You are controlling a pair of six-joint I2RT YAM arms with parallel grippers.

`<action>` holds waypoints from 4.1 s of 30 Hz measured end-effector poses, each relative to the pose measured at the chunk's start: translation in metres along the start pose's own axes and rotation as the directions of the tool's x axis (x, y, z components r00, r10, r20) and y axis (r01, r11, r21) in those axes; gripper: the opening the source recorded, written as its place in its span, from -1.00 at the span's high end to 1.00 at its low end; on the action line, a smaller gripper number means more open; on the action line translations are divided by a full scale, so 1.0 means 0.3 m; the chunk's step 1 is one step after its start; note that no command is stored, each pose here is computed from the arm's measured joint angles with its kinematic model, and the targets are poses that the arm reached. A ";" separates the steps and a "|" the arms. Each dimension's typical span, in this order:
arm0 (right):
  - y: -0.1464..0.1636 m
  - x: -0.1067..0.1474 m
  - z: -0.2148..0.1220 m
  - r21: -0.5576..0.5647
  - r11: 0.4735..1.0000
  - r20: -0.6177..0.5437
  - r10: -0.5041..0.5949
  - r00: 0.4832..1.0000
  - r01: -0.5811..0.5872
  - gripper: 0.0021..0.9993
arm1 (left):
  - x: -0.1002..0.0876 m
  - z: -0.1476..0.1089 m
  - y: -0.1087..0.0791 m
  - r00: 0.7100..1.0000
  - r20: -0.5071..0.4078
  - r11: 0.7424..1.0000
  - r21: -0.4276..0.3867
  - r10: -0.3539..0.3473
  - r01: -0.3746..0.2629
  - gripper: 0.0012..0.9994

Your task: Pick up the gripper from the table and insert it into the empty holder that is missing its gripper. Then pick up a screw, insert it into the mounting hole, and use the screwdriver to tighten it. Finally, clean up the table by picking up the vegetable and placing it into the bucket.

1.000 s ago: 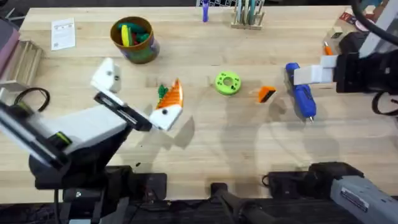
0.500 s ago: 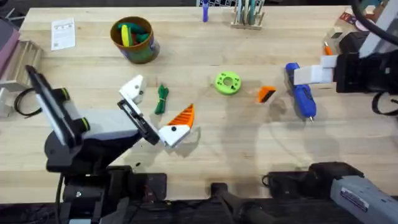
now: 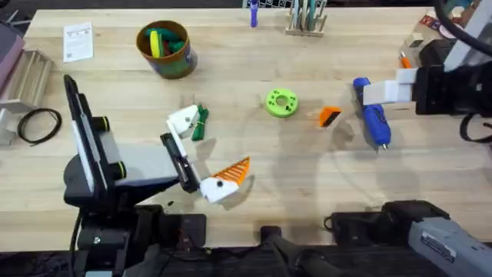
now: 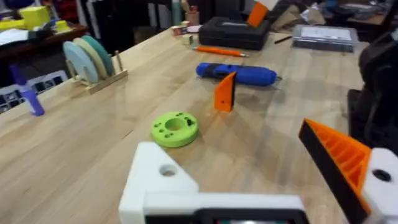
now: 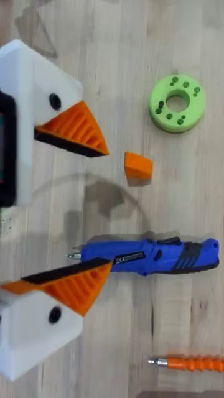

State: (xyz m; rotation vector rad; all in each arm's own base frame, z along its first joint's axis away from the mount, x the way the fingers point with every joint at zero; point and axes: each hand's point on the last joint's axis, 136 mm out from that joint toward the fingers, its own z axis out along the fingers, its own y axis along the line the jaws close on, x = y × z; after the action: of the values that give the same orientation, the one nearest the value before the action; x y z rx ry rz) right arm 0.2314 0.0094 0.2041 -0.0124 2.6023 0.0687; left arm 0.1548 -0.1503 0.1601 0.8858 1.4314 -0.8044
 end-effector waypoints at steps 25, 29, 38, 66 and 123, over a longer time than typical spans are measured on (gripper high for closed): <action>0.000 0.000 0.000 0.000 1.000 0.000 0.000 1.000 0.000 -0.96 | -0.001 -0.001 -0.035 0.998 0.000 0.996 0.062 -0.067 0.067 -0.97; 0.000 0.000 0.000 0.000 1.000 0.000 0.000 1.000 0.000 -0.96 | -0.001 -0.001 -0.035 0.997 0.000 0.995 0.062 -0.073 0.073 -0.97; 0.000 0.000 0.000 0.000 1.000 0.000 0.000 1.000 0.000 -0.96 | -0.001 -0.001 -0.035 0.997 0.000 0.995 0.062 -0.074 0.074 -0.97; 0.004 0.002 0.000 -0.007 1.000 -0.003 0.019 1.000 -0.019 -0.96 | -0.001 -0.001 -0.035 0.997 0.000 0.995 0.062 -0.075 0.074 -0.97; 0.212 0.032 0.333 0.035 0.998 -0.394 0.057 0.917 -0.047 -0.98 | -0.001 -0.001 -0.035 0.997 0.000 0.995 0.062 -0.074 0.074 -0.97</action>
State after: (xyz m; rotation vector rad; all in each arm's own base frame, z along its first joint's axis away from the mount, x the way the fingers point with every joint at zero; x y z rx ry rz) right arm 0.2731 0.0781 0.1165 0.0583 3.0092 0.0570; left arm 0.1453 -0.1550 0.1601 0.8821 1.4511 -0.9091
